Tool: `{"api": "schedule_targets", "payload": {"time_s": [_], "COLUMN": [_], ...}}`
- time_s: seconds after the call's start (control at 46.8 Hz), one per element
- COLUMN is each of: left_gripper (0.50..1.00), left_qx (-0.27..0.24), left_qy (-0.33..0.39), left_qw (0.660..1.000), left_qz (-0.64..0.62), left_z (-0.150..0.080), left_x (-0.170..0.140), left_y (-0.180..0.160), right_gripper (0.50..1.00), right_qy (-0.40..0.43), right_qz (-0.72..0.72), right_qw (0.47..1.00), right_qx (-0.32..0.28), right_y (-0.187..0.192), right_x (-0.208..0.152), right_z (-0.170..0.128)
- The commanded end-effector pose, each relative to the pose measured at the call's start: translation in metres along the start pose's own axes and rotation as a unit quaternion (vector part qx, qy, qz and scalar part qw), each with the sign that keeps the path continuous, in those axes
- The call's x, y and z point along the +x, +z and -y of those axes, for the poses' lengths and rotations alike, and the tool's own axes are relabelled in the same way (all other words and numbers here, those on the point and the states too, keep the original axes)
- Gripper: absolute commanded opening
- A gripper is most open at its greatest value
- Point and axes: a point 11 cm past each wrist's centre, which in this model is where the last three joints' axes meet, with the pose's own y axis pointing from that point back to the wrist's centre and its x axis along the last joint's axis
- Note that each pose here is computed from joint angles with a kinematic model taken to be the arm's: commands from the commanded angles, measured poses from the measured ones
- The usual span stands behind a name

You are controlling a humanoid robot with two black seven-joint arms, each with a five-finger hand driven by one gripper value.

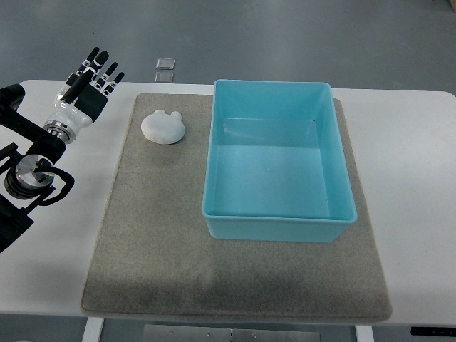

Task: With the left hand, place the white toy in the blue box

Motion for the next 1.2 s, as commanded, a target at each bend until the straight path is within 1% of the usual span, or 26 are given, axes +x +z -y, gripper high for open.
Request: {"api": "schedule_targets", "payload": {"time_s": [0.0, 0.128, 0.256, 0.321, 0.406, 0.47, 0.556, 0.726, 0.791, 0.897, 0.983, 1.047, 1.111, 1.175], "left_gripper": [0.992, 0.984, 0.984, 0.979, 0.975, 0.975, 0.977, 0.984, 0.984, 0.984, 0.984, 0.984, 0.981, 0.975], "left_qx": [0.0, -0.002, 0.007, 0.011, 0.012, 0.009, 0.013, 0.01, 0.011, 0.013, 0.024, 0.034, 0.041, 0.055], "left_qy": [-0.001, -0.02, -0.054, -0.063, -0.082, -0.097, -0.11, -0.122, -0.146, -0.172, -0.197, -0.208, -0.213, -0.222], "left_qw": [1.0, 0.999, 0.991, 0.977, 0.948, 0.933, 0.923, 0.9, 0.89, 0.878, 0.874, 0.869, 0.854, 0.831], "left_qz": [0.002, 0.025, 0.125, 0.203, 0.306, 0.345, 0.369, 0.419, 0.433, 0.447, 0.444, 0.448, 0.473, 0.508], "left_z": [0.0, 0.006, 0.013, 0.016, 0.019, 0.02, 0.018, 0.019, 0.017, 0.007, 0.002, 0.0, -0.002, -0.003], "left_x": [0.0, -0.01, -0.025, -0.025, -0.027, -0.032, -0.033, -0.039, -0.048, -0.051, -0.055, -0.056, -0.056, -0.057], "left_y": [0.001, 0.008, 0.014, 0.018, 0.023, 0.024, 0.027, 0.045, 0.05, 0.079, 0.083, 0.081, 0.083, 0.077], "right_gripper": [0.936, 0.936, 0.936, 0.936, 0.936, 0.936, 0.936, 0.936, 0.936, 0.936, 0.936, 0.936, 0.936, 0.936], "right_qy": [0.0, 0.0, 0.0, 0.0, 0.0, 0.0, 0.0, 0.0, 0.0, 0.0, 0.0, 0.0, 0.0, 0.0], "right_qz": [0.0, 0.0, 0.0, 0.0, 0.0, 0.0, 0.0, 0.0, 0.0, 0.0, 0.0, 0.0, 0.0, 0.0], "right_qw": [1.0, 1.0, 1.0, 1.0, 1.0, 1.0, 1.0, 1.0, 1.0, 1.0, 1.0, 1.0, 1.0, 1.0], "right_qx": [0.0, 0.0, 0.0, 0.0, 0.0, 0.0, 0.0, 0.0, 0.0, 0.0, 0.0, 0.0, 0.0, 0.0], "right_y": [0.0, 0.0, 0.0, 0.0, 0.0, 0.0, 0.0, 0.0, 0.0, 0.0, 0.0, 0.0, 0.0, 0.0], "right_x": [0.0, 0.0, 0.0, 0.0, 0.0, 0.0, 0.0, 0.0, 0.0, 0.0, 0.0, 0.0, 0.0, 0.0], "right_z": [0.0, 0.0, 0.0, 0.0, 0.0, 0.0, 0.0, 0.0, 0.0, 0.0, 0.0, 0.0, 0.0, 0.0]}}
